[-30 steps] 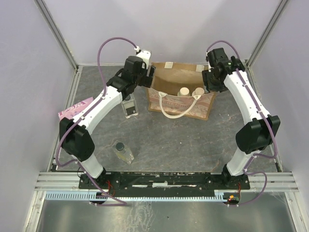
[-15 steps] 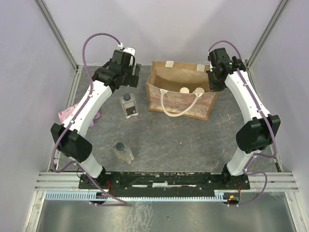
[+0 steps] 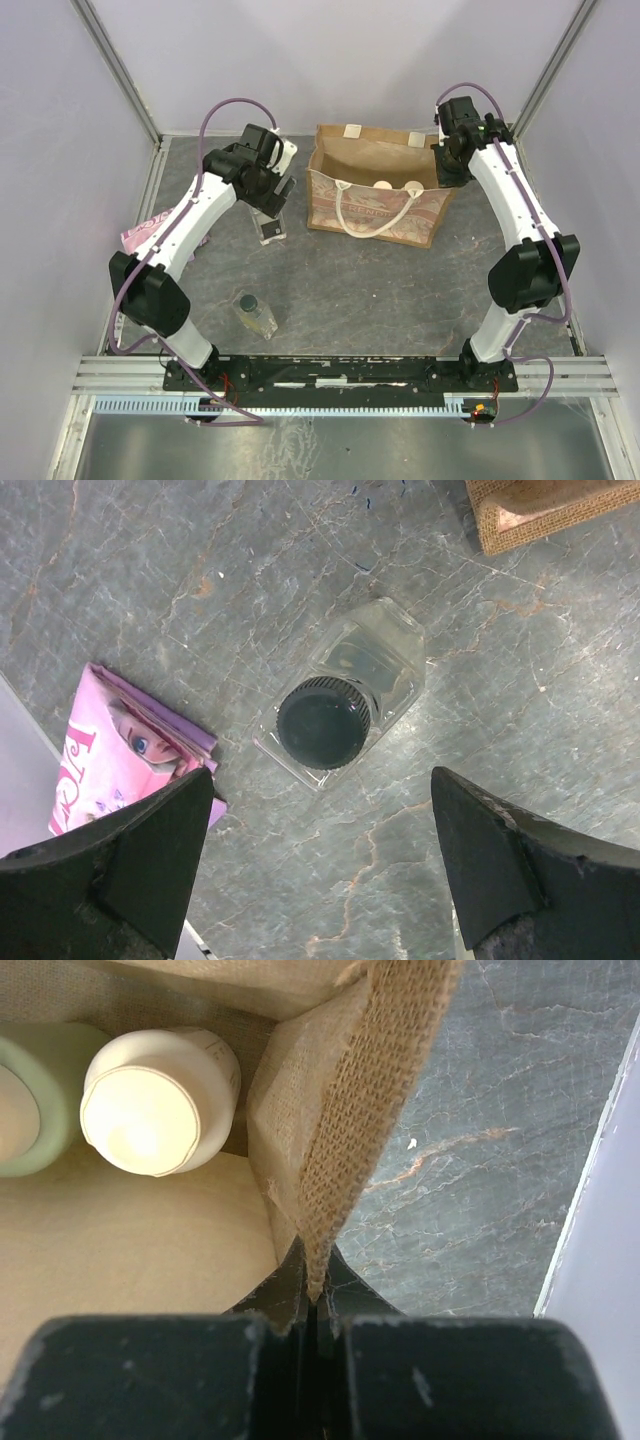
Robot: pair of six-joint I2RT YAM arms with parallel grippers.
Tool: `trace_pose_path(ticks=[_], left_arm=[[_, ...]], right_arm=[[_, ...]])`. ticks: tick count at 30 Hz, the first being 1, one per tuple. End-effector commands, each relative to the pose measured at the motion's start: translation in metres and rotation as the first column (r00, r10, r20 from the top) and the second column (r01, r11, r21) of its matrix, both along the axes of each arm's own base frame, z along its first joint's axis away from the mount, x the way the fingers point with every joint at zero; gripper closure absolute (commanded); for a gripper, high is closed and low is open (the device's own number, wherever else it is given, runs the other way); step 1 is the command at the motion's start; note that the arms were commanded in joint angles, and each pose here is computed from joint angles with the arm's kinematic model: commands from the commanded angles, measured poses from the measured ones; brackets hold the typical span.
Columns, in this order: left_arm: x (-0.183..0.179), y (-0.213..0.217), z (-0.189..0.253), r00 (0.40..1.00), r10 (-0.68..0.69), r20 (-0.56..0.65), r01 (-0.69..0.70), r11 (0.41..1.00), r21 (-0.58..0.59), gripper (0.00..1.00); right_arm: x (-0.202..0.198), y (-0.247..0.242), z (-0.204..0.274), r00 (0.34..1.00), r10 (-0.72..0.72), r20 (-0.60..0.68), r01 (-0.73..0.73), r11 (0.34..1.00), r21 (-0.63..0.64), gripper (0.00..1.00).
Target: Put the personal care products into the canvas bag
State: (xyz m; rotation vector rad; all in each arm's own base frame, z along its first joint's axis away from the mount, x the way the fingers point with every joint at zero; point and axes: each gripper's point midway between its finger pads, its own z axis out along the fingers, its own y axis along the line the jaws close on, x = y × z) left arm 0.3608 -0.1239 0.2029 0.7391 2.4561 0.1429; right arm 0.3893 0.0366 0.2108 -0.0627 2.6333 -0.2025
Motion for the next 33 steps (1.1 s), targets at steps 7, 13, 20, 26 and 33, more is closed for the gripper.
trace_pose_path(ticks=[7,13,20,26,33], left_arm=[[0.019,-0.007,-0.021,0.987,-0.158,0.003,0.158,0.985,0.071,0.04],[0.03,-0.015,-0.046,0.984,-0.177,-0.029,0.178,0.982,0.066,0.04],[0.034,-0.021,-0.073,0.978,-0.195,-0.074,0.198,0.98,0.027,0.05],[0.023,-0.02,-0.089,0.974,-0.195,-0.117,0.196,0.981,-0.001,0.15],[0.013,-0.017,-0.102,0.97,-0.177,-0.167,0.177,0.984,-0.016,0.42]], right_arm=[[0.015,-0.009,0.015,0.999,0.006,0.044,-0.005,1.0,-0.021,1.0],[0.012,-0.011,0.015,0.999,-0.003,0.039,0.003,1.0,-0.019,1.0],[0.011,-0.013,0.015,0.999,-0.012,0.036,0.013,1.0,-0.025,1.0],[0.012,-0.014,0.012,1.0,-0.014,0.025,0.015,0.999,-0.032,1.0],[0.016,-0.012,0.011,1.0,-0.006,0.017,0.006,1.0,-0.028,1.0]])
